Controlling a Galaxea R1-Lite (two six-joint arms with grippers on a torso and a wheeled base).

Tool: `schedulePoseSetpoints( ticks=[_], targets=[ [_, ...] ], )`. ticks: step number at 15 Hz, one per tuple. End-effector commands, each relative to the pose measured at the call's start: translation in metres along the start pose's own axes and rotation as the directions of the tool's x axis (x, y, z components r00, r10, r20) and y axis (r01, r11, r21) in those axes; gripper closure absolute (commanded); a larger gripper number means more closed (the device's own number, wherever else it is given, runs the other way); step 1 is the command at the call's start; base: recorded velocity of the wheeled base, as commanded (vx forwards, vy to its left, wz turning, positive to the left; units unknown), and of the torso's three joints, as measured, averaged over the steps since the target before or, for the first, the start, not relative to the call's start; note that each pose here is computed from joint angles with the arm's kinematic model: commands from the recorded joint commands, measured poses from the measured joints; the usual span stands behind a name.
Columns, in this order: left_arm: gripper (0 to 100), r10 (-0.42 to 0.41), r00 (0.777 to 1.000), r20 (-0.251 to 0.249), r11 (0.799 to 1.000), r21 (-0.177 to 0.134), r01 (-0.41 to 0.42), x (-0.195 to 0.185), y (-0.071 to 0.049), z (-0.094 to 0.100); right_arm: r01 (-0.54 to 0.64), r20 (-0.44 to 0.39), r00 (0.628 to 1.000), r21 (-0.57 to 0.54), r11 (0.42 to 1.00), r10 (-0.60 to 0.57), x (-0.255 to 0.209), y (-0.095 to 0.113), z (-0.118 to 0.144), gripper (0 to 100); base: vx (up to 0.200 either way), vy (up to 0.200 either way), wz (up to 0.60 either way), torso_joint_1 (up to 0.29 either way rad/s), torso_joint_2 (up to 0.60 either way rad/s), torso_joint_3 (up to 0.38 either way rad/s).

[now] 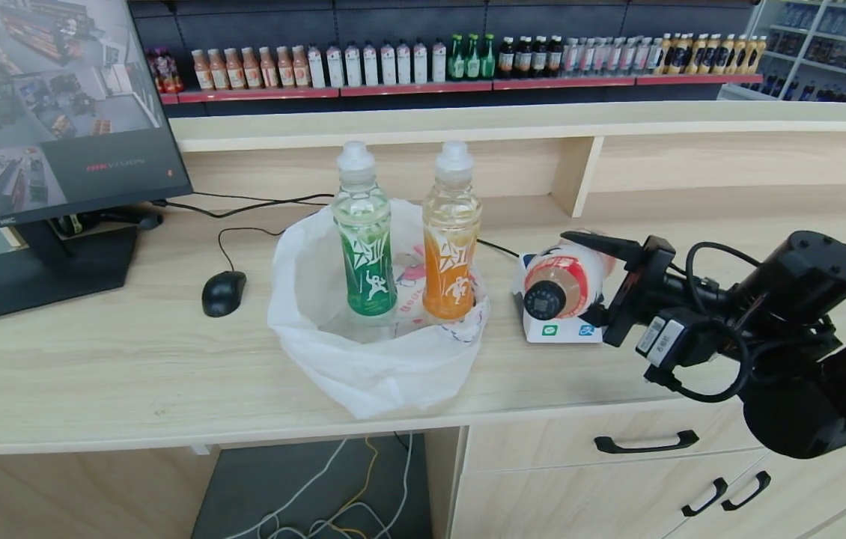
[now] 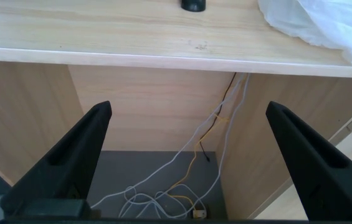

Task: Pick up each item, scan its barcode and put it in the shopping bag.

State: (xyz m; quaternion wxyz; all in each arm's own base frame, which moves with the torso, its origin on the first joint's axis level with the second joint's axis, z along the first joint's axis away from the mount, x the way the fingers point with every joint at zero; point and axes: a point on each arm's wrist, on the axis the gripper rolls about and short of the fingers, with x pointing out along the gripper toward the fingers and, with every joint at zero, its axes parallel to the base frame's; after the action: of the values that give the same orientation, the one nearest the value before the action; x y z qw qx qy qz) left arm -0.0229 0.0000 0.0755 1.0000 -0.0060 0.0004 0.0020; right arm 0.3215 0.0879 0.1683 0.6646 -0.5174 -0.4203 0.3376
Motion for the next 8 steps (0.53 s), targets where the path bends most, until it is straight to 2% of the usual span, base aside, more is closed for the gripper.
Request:
schedulePoseSetpoints(
  ticks=[1, 8],
  targets=[
    [0, 0.001, 1.000, 0.001, 1.000, 0.000, -0.001, -0.0001, 0.0000, 0.0002, -0.014, -0.011, 1.000, -0.014, 1.000, 0.014, -0.0033, 0.0060, -0.0108, 100, 0.000, 0.000, 0.00, 0.000, 0.00, 0.000],
    [0, 0.001, 1.000, 0.001, 1.000, 0.000, -0.001, -0.0001, 0.0000, 0.0002, -0.019, 0.020, 1.000, -0.101, 0.995, 0.021, -0.0011, 0.0057, -0.0086, 100, 0.000, 0.000, 0.00, 0.000, 0.00, 0.000]
  ],
)
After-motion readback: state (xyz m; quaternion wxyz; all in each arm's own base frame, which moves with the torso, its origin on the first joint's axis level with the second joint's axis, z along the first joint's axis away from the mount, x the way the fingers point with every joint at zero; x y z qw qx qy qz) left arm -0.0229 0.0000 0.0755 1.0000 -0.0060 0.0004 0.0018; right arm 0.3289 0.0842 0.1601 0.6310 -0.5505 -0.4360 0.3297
